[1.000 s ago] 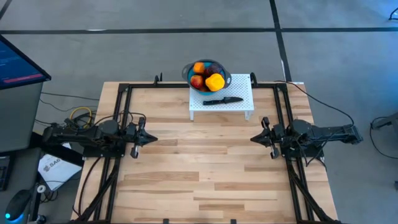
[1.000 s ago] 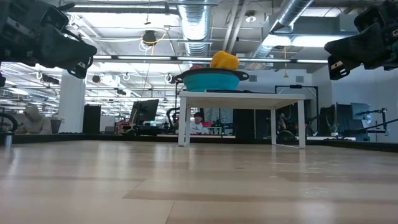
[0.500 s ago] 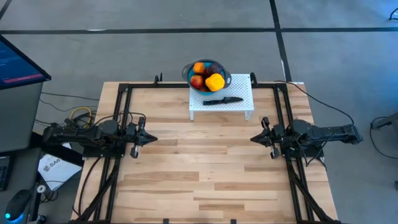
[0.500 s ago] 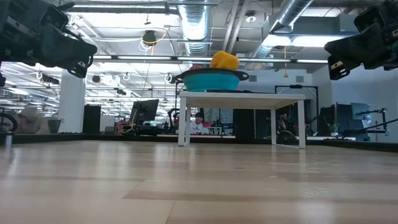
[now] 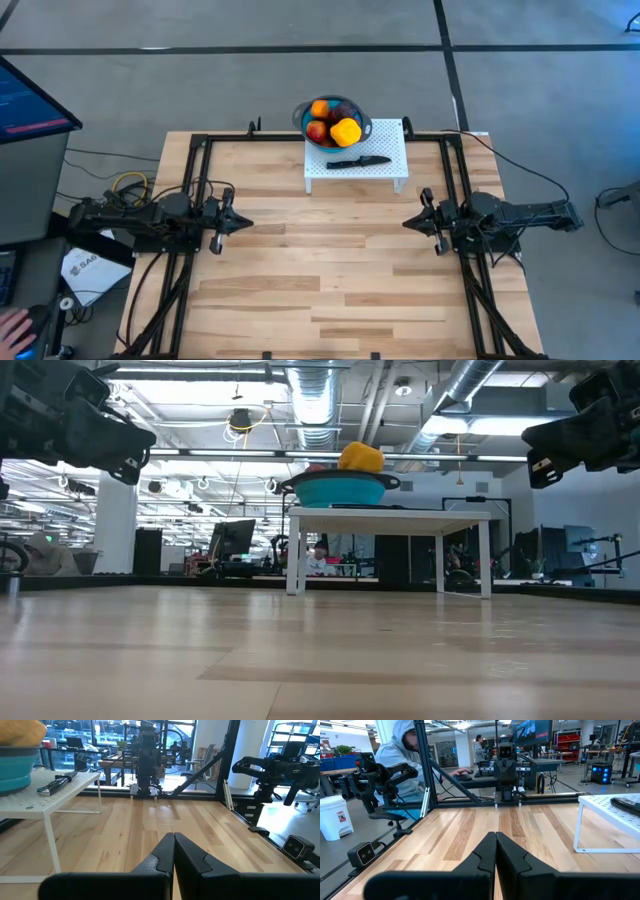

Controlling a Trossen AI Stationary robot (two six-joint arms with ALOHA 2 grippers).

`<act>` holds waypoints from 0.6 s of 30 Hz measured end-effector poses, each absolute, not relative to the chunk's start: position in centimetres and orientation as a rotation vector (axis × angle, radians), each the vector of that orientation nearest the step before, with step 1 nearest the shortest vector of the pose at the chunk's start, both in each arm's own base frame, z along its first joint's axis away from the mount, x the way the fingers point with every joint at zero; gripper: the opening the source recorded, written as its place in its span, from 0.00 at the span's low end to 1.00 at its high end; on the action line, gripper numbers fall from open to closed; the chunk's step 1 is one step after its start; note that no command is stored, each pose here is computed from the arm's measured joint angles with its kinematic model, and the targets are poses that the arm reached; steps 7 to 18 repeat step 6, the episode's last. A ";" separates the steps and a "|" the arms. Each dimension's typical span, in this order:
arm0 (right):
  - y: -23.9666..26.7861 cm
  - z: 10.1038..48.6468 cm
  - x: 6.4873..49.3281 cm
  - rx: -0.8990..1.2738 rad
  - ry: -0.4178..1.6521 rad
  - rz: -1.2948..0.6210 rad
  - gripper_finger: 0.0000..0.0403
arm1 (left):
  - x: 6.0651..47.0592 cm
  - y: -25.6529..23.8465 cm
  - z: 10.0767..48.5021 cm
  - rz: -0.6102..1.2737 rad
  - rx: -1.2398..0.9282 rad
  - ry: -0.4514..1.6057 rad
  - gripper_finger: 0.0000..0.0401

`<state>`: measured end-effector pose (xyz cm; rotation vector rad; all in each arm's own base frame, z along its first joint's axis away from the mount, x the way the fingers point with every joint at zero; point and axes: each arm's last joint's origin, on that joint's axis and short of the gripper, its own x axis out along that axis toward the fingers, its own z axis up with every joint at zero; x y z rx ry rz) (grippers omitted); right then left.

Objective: Pick & Place Fruit
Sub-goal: Return to Home Position

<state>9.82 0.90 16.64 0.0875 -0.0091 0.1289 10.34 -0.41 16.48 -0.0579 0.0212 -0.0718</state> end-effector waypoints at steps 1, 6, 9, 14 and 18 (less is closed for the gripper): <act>0.9 16.6 9.8 0.088 -0.009 0.129 0.00 | 10.3 -0.4 16.5 -0.072 -0.058 0.021 0.01; 0.9 16.6 9.8 0.087 -0.009 0.129 0.00 | 10.3 -0.4 16.5 -0.072 -0.058 0.018 0.01; 0.9 16.6 9.8 0.087 -0.009 0.129 0.00 | 10.3 -0.4 16.5 -0.072 -0.058 0.018 0.01; 0.9 16.6 9.8 0.087 -0.009 0.129 0.00 | 10.3 -0.4 16.5 -0.072 -0.058 0.018 0.01; 0.9 16.6 9.8 0.087 -0.009 0.129 0.00 | 10.3 -0.4 16.5 -0.072 -0.058 0.018 0.01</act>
